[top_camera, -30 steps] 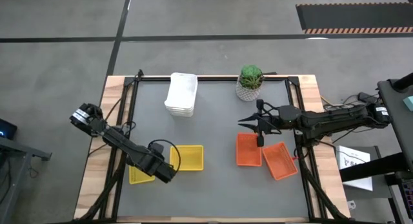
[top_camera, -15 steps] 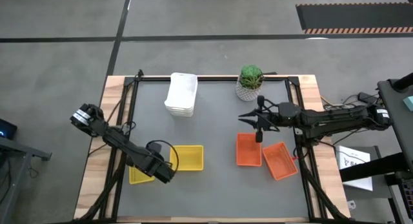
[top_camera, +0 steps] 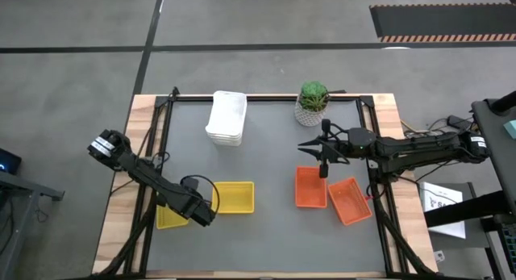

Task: Stack baskets by color
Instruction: Stack the left yellow bin on the yellow bins

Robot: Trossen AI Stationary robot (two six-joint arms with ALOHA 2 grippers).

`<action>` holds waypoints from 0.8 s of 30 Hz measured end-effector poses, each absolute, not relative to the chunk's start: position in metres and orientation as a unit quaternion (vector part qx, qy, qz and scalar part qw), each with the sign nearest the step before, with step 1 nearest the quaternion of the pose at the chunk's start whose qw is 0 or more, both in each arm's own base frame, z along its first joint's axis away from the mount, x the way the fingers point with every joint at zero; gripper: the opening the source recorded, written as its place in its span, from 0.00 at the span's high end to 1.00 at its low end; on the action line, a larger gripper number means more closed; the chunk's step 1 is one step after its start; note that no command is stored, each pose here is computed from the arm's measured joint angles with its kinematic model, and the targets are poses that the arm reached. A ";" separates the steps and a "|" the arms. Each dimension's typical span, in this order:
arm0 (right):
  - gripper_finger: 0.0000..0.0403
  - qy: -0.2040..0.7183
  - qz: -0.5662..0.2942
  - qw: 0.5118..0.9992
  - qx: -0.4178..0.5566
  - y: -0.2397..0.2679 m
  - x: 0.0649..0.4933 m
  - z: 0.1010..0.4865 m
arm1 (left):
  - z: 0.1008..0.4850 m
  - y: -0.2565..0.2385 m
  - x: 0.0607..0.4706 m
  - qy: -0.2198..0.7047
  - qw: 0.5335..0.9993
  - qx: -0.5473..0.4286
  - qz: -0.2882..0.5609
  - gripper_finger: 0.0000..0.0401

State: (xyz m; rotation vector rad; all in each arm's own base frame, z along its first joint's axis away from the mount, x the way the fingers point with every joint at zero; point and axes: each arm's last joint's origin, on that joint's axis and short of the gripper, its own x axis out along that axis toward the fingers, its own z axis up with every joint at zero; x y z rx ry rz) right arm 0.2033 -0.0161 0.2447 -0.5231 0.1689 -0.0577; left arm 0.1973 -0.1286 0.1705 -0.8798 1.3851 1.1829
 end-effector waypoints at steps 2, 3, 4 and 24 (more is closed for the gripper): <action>0.89 0.083 -0.028 0.963 -0.254 -0.016 0.203 0.245 | 0.171 -0.129 0.197 0.584 0.534 -0.365 0.491 0.75; 0.89 0.083 -0.028 0.964 -0.253 -0.016 0.203 0.245 | 0.171 -0.129 0.198 0.584 0.535 -0.364 0.490 0.79; 0.89 0.083 -0.028 0.964 -0.252 -0.016 0.203 0.245 | 0.171 -0.129 0.198 0.584 0.535 -0.364 0.490 0.85; 0.89 0.097 -0.018 0.992 -0.083 -0.013 0.186 0.193 | 0.256 -0.122 0.207 0.590 0.671 -0.122 0.431 1.00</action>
